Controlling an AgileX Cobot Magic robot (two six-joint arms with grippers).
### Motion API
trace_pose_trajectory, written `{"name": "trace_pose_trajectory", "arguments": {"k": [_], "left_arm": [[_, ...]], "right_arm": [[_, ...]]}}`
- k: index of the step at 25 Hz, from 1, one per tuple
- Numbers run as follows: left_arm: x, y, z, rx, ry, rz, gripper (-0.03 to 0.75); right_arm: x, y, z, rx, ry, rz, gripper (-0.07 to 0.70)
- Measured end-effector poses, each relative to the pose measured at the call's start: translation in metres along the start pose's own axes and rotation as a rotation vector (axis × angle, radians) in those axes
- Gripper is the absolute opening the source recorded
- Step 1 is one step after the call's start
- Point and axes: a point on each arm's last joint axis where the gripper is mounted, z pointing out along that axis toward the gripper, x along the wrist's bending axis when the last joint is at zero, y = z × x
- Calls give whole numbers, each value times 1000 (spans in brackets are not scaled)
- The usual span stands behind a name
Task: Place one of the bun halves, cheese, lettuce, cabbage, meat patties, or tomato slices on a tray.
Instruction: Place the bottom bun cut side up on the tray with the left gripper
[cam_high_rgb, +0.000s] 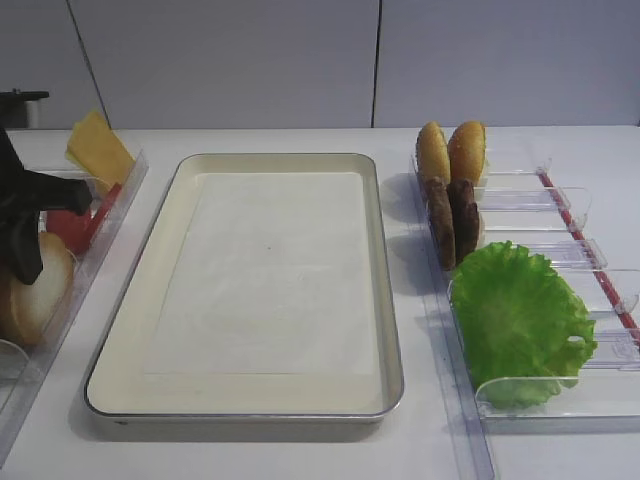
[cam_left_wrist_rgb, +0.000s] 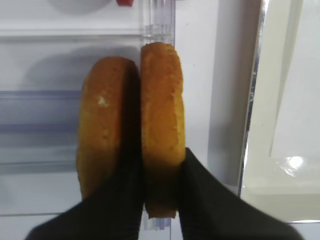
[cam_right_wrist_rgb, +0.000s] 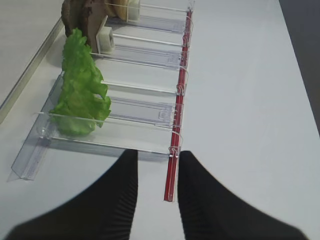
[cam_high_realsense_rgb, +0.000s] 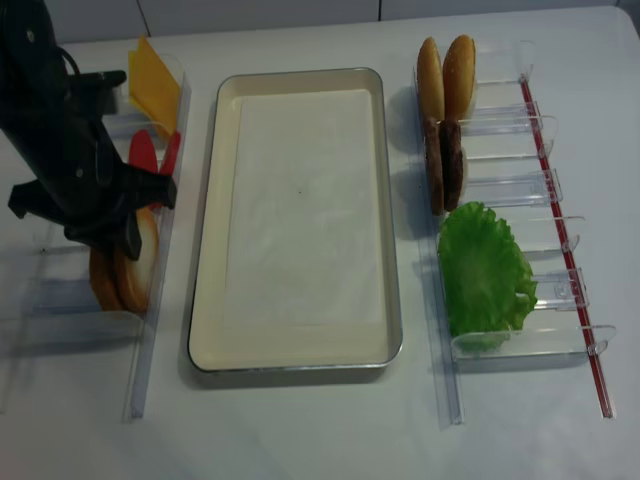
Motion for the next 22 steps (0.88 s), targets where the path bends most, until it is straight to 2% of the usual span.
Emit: {"name": "trace_pose_trajectory", "arguments": {"k": [10,16,22], "left_arm": [[-3,3,-21,-40,-28,6,127],[-3,-7,-47,-146,-56,9,125],[-12,-20,-68,-205,-175,19,125]], "right_arm": [[0,0,0,0,0,0,249],[0,0,0,0,0,0,249],[0,0,0,0,0,0,249]]}}
